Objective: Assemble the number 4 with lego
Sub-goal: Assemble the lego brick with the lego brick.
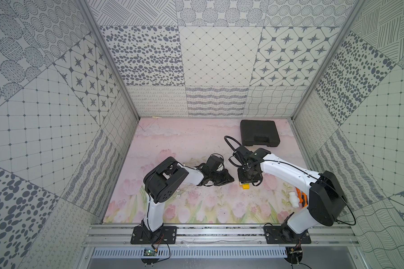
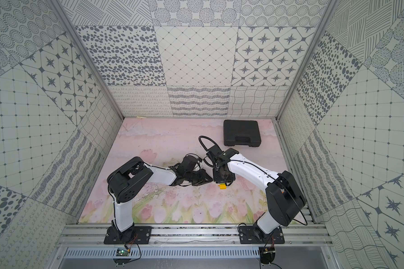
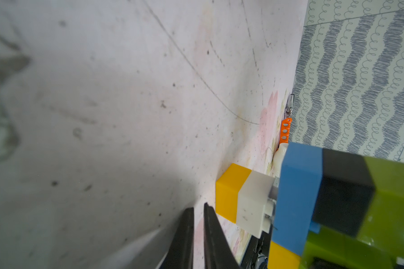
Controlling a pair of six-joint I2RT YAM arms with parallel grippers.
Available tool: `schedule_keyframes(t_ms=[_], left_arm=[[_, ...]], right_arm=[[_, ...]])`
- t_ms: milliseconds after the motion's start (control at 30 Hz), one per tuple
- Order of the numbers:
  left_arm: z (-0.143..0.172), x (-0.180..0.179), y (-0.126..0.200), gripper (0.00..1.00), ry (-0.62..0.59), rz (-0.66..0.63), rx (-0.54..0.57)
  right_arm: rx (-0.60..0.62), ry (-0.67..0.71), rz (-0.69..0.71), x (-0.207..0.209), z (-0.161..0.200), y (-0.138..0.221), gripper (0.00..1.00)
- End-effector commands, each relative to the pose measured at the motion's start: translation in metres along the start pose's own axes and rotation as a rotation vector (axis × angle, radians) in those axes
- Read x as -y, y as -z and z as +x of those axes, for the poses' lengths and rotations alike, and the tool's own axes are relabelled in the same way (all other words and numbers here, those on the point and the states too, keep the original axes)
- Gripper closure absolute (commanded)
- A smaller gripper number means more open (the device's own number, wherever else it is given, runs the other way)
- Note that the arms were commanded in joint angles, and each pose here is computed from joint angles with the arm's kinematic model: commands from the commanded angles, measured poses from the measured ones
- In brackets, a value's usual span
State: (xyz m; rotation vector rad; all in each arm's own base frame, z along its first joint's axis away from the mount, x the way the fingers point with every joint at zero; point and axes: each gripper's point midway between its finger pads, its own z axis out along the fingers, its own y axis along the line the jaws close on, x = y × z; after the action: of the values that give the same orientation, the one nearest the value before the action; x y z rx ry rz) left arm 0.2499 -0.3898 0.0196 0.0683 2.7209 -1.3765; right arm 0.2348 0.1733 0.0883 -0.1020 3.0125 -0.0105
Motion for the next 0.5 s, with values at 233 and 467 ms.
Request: schedule_keyframes(t_ms=[233,467], left_arm=[[0.0198,-0.062,0.0016,0.86,0.114,-0.243,-0.032],[0.0197,-0.0628,0.0019,0.86,0.115,-0.243,-0.031]], right_arm=[[0.049,-0.027,0.005,-0.0043,-0.0177,0.0066,0.74],[0.03,-0.028,0.016,-0.0034,-0.0149,-0.0012,0.74]])
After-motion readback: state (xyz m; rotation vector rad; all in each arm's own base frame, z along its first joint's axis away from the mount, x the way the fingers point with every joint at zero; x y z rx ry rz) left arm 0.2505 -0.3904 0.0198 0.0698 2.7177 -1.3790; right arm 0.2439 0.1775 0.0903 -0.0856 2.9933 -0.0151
